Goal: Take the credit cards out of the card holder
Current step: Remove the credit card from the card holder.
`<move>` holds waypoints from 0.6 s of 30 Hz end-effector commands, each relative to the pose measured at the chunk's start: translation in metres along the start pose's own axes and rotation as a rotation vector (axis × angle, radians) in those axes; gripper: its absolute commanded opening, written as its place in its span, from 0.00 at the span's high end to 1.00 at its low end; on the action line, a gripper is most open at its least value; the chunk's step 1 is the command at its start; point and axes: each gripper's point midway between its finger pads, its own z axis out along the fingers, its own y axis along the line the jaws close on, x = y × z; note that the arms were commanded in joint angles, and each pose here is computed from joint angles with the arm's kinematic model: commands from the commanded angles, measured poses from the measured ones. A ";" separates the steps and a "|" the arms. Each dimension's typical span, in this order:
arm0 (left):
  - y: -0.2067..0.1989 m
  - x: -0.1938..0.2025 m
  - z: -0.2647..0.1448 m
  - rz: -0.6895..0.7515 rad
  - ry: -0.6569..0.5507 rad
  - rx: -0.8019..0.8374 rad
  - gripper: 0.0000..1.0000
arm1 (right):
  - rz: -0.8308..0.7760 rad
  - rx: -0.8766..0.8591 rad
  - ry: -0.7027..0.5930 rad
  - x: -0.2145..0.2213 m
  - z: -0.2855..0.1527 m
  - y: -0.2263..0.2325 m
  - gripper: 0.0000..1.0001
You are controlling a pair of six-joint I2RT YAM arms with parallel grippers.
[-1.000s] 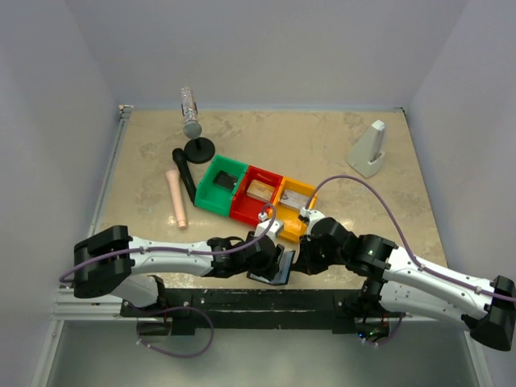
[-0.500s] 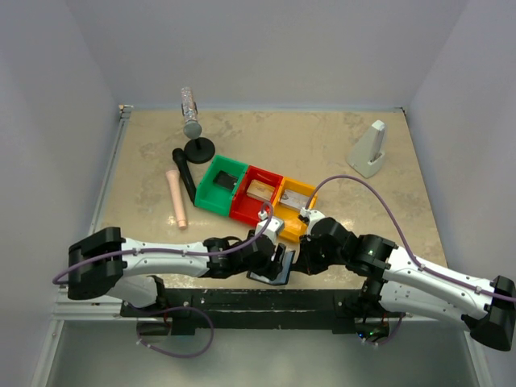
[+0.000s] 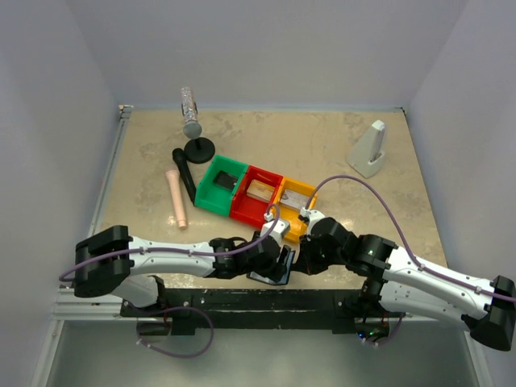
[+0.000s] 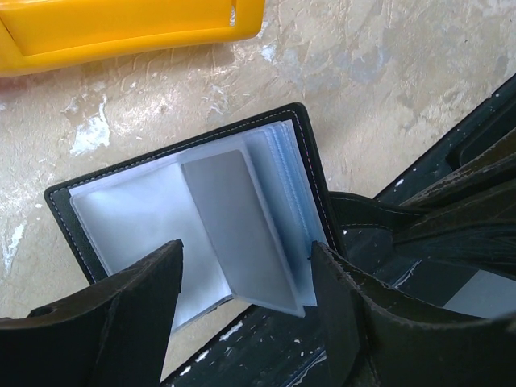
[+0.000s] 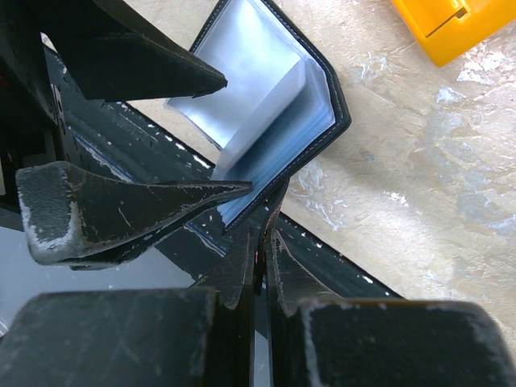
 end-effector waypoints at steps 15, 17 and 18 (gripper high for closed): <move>0.012 -0.023 -0.018 -0.014 -0.094 -0.061 0.31 | -0.011 -0.017 -0.047 -0.010 -0.007 0.005 1.00; 0.020 -0.020 -0.017 -0.020 -0.090 -0.085 0.31 | -0.011 -0.016 -0.048 -0.010 -0.007 0.005 1.00; 0.023 -0.018 -0.017 -0.023 -0.087 -0.095 0.31 | -0.011 -0.018 -0.048 -0.010 -0.007 0.005 1.00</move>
